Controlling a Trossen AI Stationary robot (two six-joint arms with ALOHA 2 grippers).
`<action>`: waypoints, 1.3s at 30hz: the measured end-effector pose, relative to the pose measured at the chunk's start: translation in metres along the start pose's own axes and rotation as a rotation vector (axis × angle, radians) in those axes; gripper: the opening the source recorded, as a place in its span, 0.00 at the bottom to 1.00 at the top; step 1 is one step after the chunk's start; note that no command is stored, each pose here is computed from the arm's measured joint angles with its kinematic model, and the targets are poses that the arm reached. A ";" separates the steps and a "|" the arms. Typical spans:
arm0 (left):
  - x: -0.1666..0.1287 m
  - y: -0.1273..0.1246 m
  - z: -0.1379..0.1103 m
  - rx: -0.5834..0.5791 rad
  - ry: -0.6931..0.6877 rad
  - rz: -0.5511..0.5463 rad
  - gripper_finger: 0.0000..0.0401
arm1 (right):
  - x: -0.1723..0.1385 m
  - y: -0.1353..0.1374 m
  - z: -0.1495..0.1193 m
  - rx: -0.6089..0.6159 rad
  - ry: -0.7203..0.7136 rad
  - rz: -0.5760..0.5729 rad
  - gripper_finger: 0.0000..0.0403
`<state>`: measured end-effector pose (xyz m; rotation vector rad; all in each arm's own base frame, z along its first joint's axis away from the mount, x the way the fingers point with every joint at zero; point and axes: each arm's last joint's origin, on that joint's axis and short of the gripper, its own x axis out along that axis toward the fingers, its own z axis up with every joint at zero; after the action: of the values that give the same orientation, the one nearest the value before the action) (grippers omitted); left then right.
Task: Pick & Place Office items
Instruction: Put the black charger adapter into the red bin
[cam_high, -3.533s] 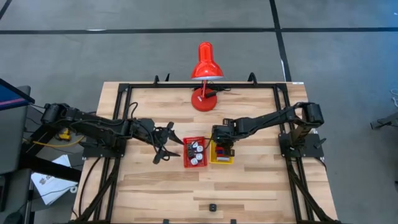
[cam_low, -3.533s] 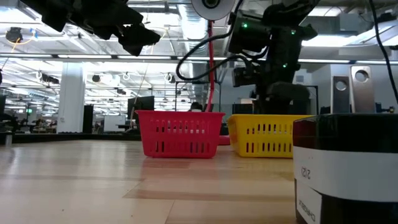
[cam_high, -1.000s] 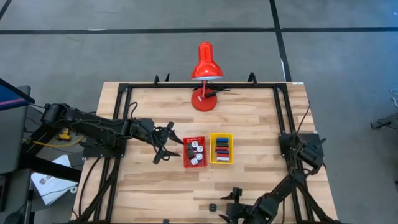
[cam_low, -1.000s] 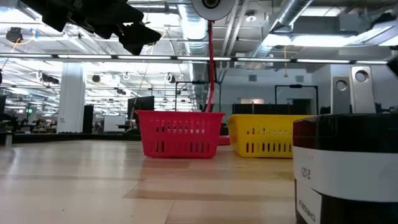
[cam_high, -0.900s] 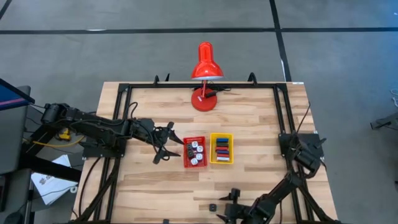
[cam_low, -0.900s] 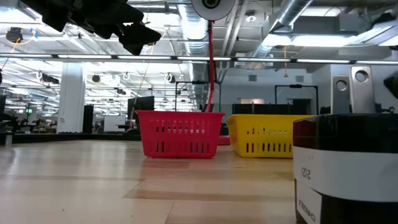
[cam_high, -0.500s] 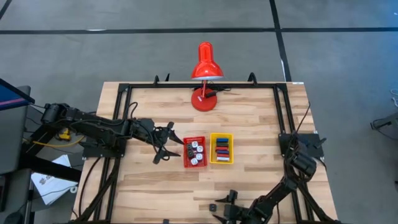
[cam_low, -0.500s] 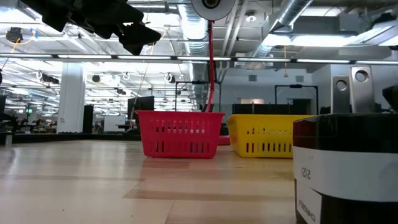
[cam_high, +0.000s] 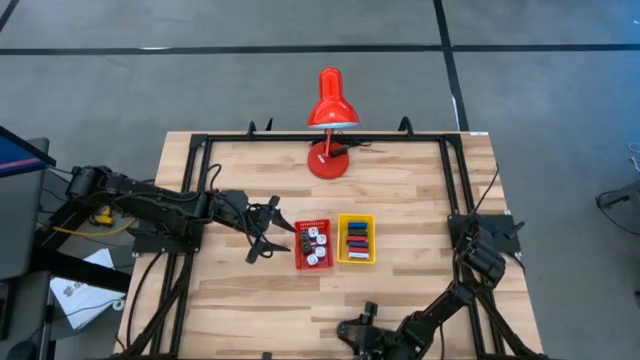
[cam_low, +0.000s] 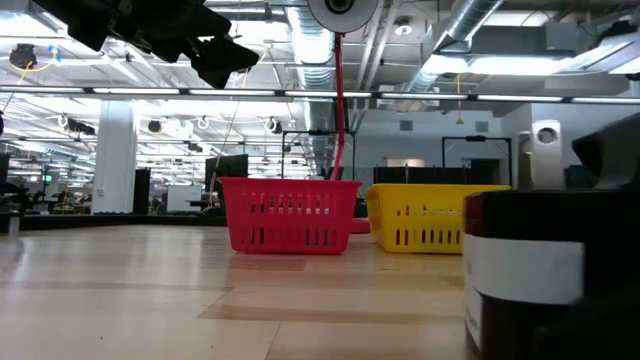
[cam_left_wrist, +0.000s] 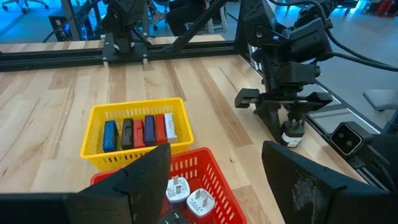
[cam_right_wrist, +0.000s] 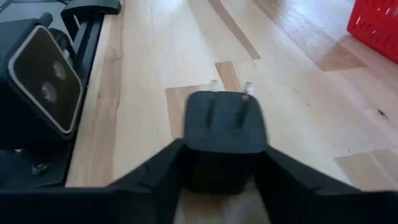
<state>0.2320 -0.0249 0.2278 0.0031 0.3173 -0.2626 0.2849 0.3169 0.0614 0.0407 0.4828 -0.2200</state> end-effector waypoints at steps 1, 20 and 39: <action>0.000 0.000 0.000 0.000 0.000 0.000 0.61 | -0.001 -0.001 0.001 -0.005 0.001 -0.004 0.37; 0.002 -0.018 0.006 0.191 -0.068 -0.124 0.61 | 0.024 -0.094 0.159 0.086 0.277 0.433 0.33; 0.025 -0.031 -0.004 0.415 -0.099 -0.225 0.61 | 0.075 -0.194 0.218 0.337 0.235 0.761 0.33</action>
<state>0.2456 -0.0611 0.2172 0.3640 0.1601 -0.5467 0.4065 0.0925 0.2219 0.5748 0.6268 0.4586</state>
